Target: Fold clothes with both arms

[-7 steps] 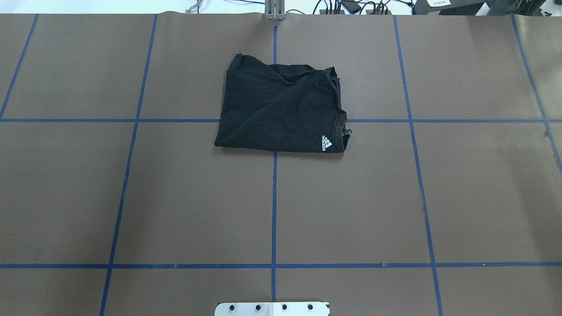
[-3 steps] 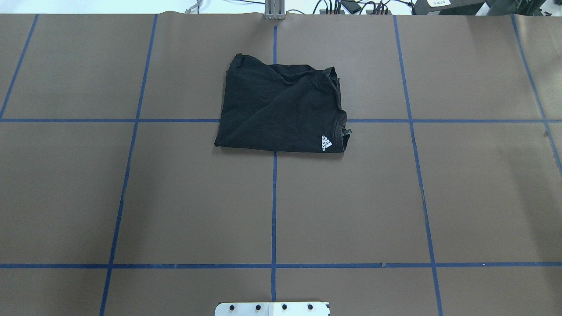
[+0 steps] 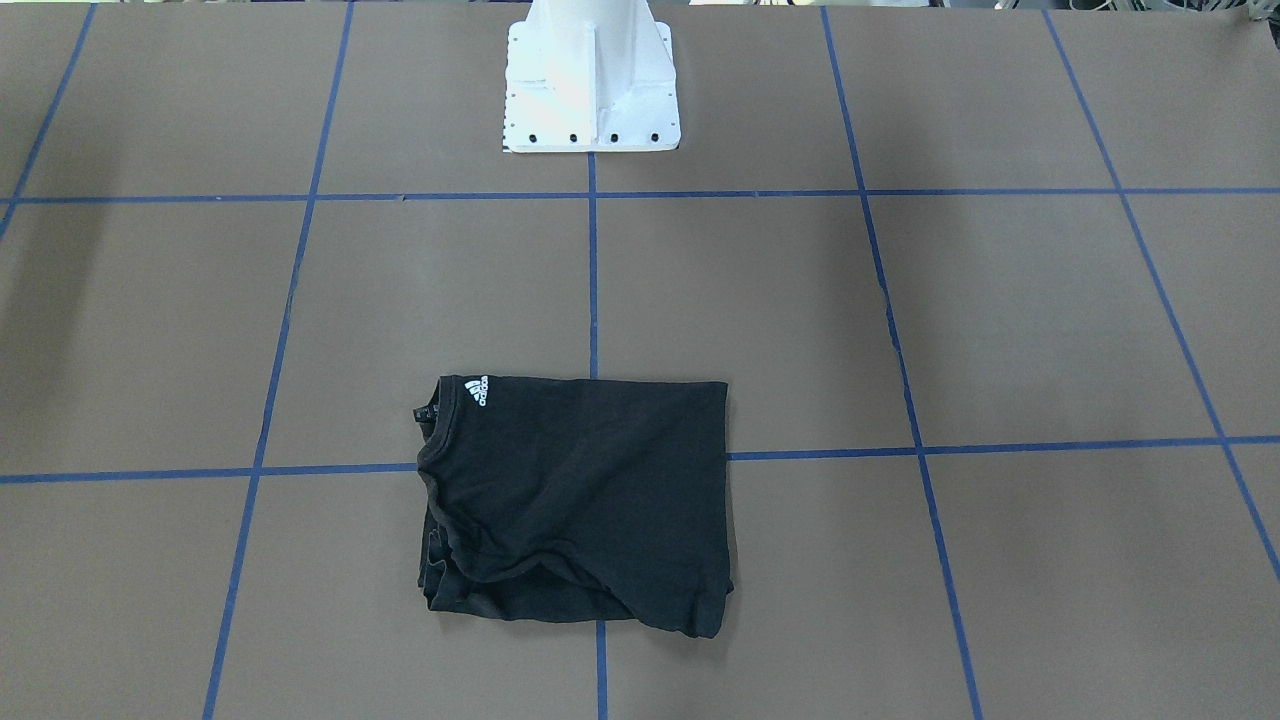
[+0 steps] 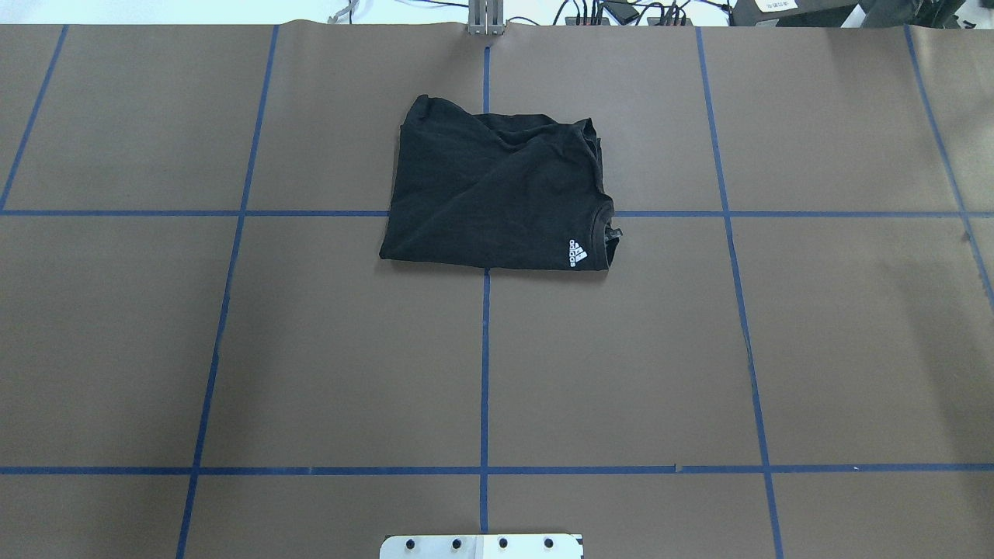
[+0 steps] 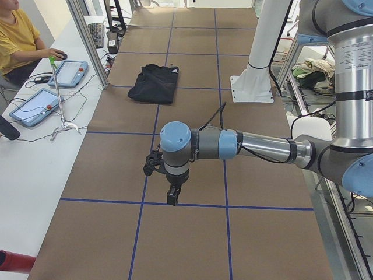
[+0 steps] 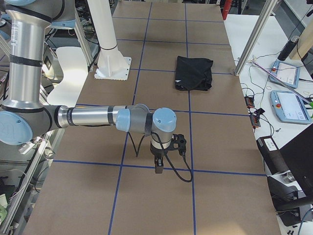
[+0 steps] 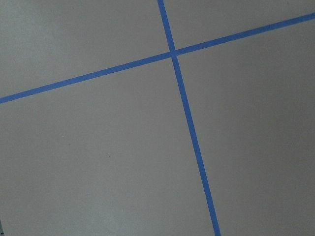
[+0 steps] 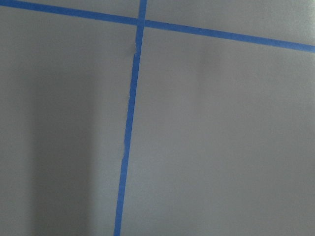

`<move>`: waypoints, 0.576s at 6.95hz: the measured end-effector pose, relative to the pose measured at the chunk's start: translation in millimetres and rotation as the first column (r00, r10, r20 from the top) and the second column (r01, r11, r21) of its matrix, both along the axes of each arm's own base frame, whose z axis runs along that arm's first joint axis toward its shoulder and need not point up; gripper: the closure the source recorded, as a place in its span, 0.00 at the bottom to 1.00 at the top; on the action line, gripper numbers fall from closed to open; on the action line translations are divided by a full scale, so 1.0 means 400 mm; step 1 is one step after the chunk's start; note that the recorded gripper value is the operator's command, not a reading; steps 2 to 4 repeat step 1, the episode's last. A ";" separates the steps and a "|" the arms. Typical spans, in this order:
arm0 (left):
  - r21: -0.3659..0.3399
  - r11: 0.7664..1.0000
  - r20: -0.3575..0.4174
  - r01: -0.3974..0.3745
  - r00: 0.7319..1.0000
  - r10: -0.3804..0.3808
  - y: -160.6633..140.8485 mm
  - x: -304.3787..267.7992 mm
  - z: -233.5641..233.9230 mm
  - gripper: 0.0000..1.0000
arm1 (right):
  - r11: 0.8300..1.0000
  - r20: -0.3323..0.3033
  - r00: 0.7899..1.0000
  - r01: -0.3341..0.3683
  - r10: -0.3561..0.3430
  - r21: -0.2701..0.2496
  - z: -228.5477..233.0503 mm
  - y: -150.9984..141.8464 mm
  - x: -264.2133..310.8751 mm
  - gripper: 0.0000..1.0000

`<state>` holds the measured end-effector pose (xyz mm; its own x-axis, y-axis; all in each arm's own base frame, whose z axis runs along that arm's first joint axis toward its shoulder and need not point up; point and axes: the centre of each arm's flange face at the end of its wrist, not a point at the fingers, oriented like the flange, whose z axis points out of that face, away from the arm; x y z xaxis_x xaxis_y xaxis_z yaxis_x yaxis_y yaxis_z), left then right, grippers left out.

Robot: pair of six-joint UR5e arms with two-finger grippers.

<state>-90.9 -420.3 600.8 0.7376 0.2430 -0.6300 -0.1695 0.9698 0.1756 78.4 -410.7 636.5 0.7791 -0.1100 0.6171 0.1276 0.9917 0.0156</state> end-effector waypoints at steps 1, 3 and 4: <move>0.001 1.000 0.000 0.000 1.000 0.000 -0.001 0.000 -0.001 0.00 | 1.000 0.000 1.000 0.000 0.000 0.000 0.000 0.000 0.000 0.00; 0.001 1.000 0.000 0.000 1.000 0.000 -0.001 0.000 -0.001 0.00 | 1.000 0.000 1.000 0.000 0.000 0.000 0.000 0.000 0.000 0.00; 0.001 1.000 0.000 0.000 1.000 0.000 -0.001 0.000 -0.001 0.00 | 1.000 0.000 1.000 0.000 0.000 0.000 0.000 0.000 0.000 0.00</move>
